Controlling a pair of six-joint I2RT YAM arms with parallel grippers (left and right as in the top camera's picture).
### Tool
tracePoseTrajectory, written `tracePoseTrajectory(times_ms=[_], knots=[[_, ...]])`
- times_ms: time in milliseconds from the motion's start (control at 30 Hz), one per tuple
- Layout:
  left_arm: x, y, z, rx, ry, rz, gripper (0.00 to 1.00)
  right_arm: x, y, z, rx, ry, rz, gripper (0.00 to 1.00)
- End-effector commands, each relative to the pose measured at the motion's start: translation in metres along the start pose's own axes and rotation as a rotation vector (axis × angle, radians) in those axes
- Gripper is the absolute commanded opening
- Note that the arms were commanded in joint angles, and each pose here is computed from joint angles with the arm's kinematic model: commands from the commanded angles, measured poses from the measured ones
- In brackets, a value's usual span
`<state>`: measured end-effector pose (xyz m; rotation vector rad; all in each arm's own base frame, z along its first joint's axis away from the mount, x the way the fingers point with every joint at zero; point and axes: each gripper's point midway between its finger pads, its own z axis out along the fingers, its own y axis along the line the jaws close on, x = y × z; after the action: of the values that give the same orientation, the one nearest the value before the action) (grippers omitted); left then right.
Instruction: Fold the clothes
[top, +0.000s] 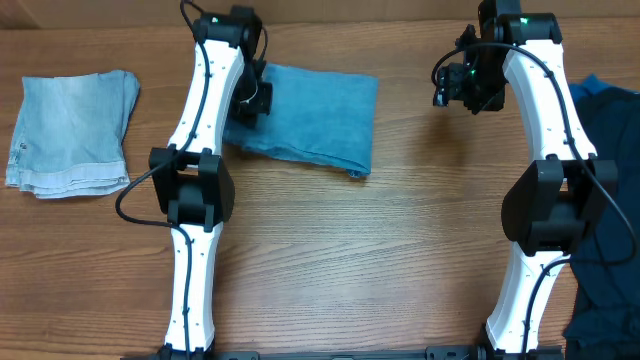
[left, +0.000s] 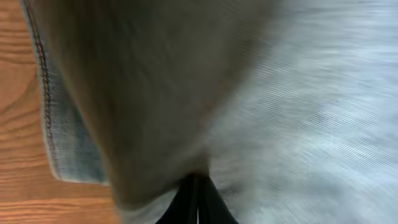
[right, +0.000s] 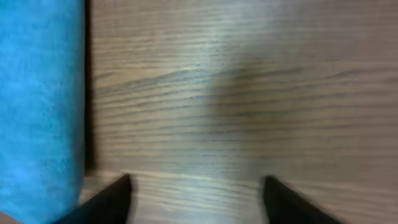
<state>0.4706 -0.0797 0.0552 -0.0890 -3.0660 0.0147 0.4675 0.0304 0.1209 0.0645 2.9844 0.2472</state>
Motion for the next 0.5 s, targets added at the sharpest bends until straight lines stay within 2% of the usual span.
tracePoseTrajectory(times_ms=[0,33,133,233,333,467], knots=[[0.002,0.025,0.045,-0.089,0.088,-0.028,0.04,0.003,0.02,-0.021,-0.082,-0.026,-0.122,0.27],[0.0,0.026,0.048,-0.086,0.084,-0.041,0.04,0.009,0.041,-0.022,-0.172,-0.011,-0.221,0.04],[-0.009,0.024,0.045,-0.073,0.046,-0.06,0.04,0.033,0.086,-0.025,-0.328,0.031,-0.459,0.04],[-0.012,0.019,0.046,-0.073,0.029,-0.051,0.06,0.055,0.127,-0.019,-0.346,0.069,-0.655,0.04],[-0.016,0.019,0.043,-0.071,0.01,-0.048,0.04,0.072,0.15,0.002,-0.287,0.114,-0.749,0.04],[-0.029,0.008,0.009,-0.006,-0.079,-0.049,0.04,0.091,0.17,0.037,-0.297,0.145,-0.803,0.04]])
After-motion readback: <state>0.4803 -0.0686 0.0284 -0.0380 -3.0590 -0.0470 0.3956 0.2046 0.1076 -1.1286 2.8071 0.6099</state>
